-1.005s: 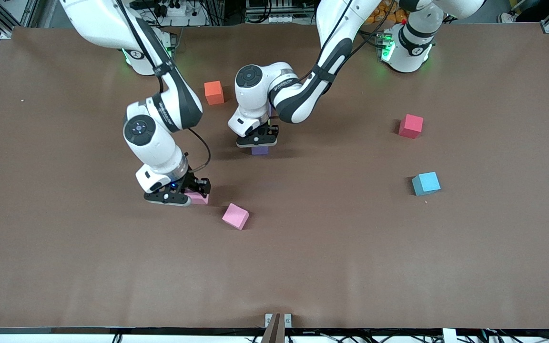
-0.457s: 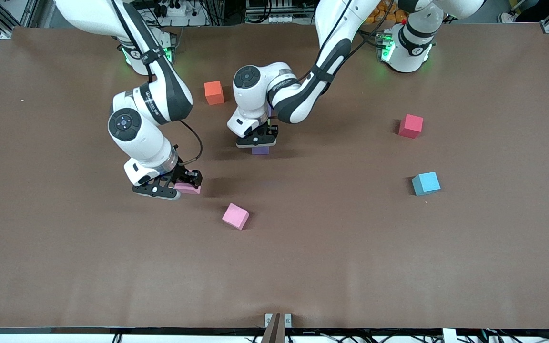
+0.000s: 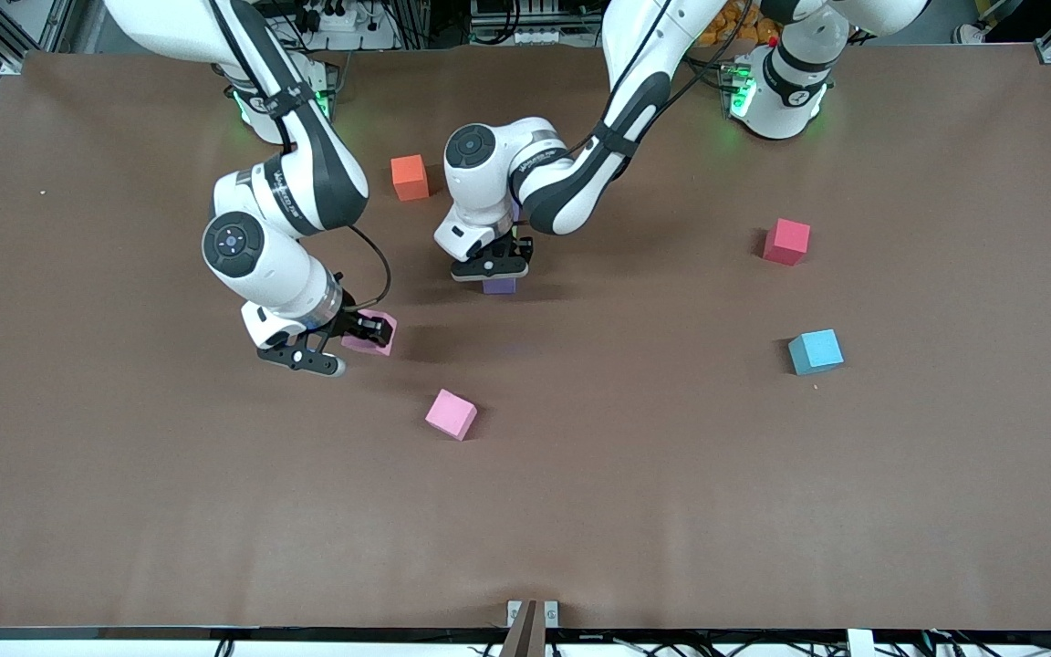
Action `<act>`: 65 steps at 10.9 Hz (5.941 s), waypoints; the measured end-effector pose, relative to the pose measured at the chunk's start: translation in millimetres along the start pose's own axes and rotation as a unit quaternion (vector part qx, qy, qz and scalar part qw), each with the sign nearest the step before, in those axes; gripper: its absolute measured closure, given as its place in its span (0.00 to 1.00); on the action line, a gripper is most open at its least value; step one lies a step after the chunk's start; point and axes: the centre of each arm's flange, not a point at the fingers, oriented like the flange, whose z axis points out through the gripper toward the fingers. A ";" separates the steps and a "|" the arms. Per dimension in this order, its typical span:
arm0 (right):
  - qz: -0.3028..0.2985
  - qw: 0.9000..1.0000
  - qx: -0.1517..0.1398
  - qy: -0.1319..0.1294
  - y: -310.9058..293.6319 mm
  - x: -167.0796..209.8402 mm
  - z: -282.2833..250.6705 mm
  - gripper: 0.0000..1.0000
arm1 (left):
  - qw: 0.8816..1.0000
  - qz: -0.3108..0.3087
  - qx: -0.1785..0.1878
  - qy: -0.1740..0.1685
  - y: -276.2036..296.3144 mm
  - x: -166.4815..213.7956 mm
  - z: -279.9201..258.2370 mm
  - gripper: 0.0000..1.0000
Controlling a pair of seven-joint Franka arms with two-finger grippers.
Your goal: Arrange blocks into number 1
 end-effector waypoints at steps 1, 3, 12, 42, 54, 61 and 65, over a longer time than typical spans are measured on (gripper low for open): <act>0.001 1.000 -0.001 -0.003 -3.2 -3.4 0.7 0.33 | 1.000 0.000 0.000 0.000 0.1 0.1 -0.2 0.44; 0.002 1.000 -0.006 -0.010 -5.7 -7.6 2.7 0.33 | 1.000 -0.001 -0.003 0.002 1.9 1.6 -2.8 0.44; 0.002 1.000 -0.002 -0.018 -16.7 -17.7 5.0 0.34 | 1.000 -0.001 -0.010 0.006 7.9 3.2 -7.5 0.00; -0.093 0.995 -0.036 -0.029 -172.0 -102.3 116.4 0.34 | 0.991 -0.116 0.065 -0.011 -555.7 212.2 -3.3 0.00; -0.057 0.998 -0.020 -0.024 -151.2 -67.4 67.6 0.00 | 0.994 -0.092 0.056 -0.030 -550.6 201.4 33.0 0.00; 0.022 0.998 -0.016 0.057 -58.4 47.6 -38.6 0.00 | 0.997 -0.056 0.045 -0.032 -551.2 205.9 29.2 0.41; -0.030 0.996 -0.027 0.073 3.1 66.6 -135.0 0.00 | 0.994 -0.090 0.007 -0.053 -422.9 178.3 -9.3 0.42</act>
